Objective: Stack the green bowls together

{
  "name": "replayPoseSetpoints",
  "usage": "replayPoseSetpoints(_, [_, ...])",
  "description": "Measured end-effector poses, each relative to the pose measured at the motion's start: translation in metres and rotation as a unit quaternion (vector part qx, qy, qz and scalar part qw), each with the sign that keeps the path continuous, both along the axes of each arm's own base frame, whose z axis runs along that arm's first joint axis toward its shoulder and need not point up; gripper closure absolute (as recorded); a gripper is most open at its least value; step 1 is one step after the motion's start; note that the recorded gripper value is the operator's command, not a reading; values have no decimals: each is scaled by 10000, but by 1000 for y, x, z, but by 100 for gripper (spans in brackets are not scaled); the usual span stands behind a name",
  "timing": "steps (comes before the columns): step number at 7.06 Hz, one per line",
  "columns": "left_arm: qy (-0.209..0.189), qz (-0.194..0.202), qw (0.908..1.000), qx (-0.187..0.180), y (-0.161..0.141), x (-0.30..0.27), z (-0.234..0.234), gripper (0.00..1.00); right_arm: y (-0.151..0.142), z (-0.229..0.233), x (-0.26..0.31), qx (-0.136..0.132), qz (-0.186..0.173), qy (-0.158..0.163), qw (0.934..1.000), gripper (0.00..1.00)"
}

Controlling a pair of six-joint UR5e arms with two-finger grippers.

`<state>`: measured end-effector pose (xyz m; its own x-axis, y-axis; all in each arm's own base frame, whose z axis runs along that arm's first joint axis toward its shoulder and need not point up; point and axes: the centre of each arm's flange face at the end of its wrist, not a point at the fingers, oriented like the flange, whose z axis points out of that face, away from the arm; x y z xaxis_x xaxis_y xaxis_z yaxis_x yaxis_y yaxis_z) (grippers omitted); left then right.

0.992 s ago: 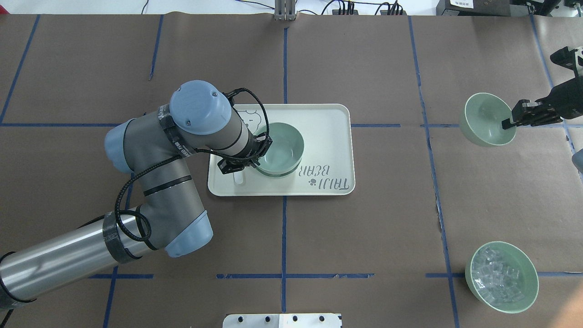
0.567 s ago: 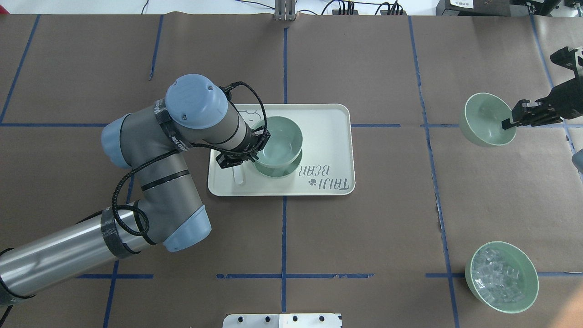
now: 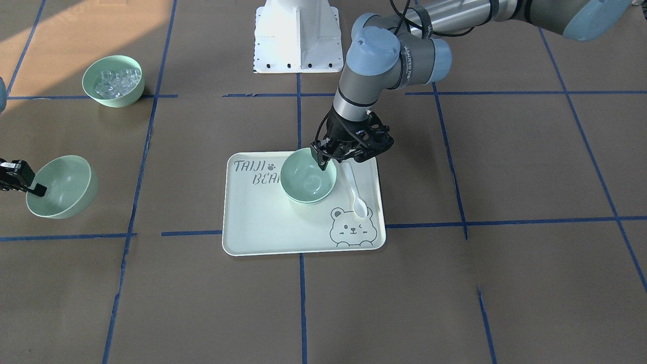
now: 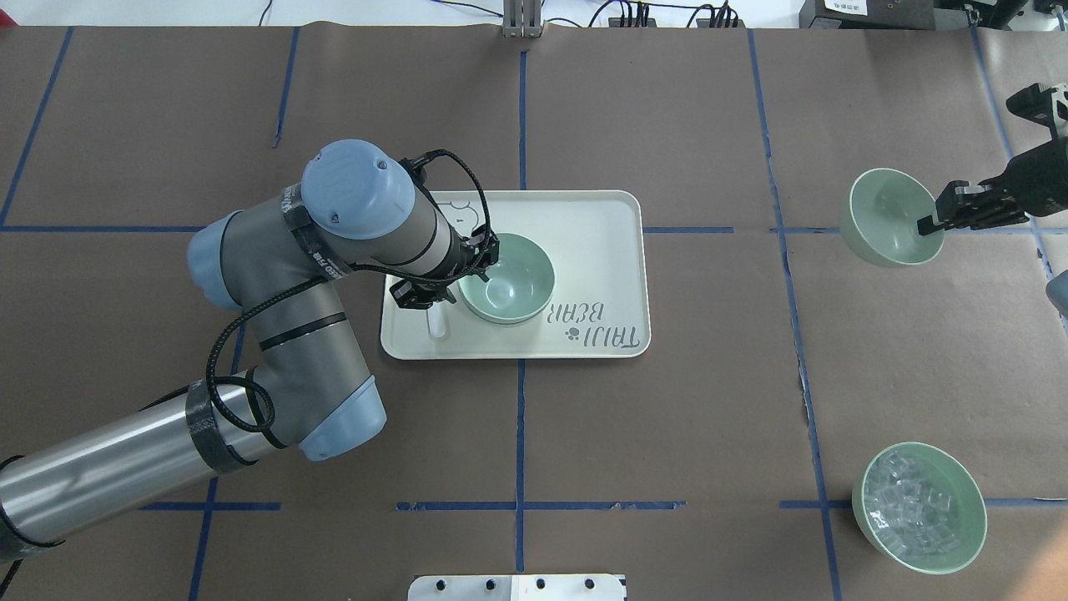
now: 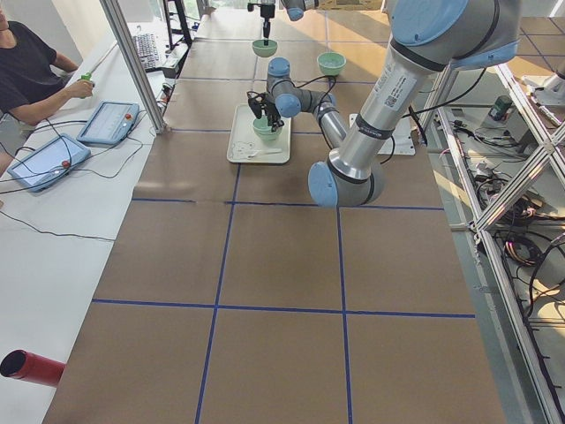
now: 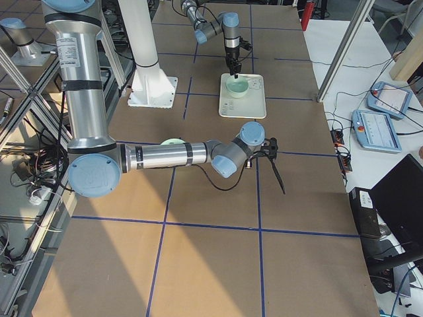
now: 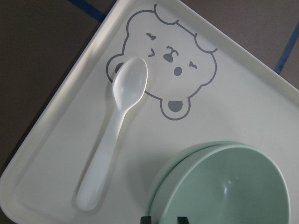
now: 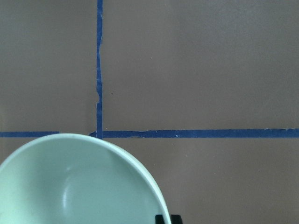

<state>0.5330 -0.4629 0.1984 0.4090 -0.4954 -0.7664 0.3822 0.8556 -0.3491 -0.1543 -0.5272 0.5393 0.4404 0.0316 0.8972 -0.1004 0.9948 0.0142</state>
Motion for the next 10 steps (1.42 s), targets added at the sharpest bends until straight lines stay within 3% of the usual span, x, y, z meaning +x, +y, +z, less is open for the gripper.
replayPoseSetpoints(3, [-93, 13, 9995, 300, -23, -39, -3, 0, -23, -46, -24, -147, 129, -214, 9996, 100])
replayPoseSetpoints(7, [-540, 385, 9932, 960, -48, -136, 34, 0, -41, -164, -129, -171, -152, -654, 9976, 100])
replayPoseSetpoints(10, [-875, 535, 9857, 1338, -71, -194, 76, 0, -32, -263, -208, -143, -134, -359, 9992, 100])
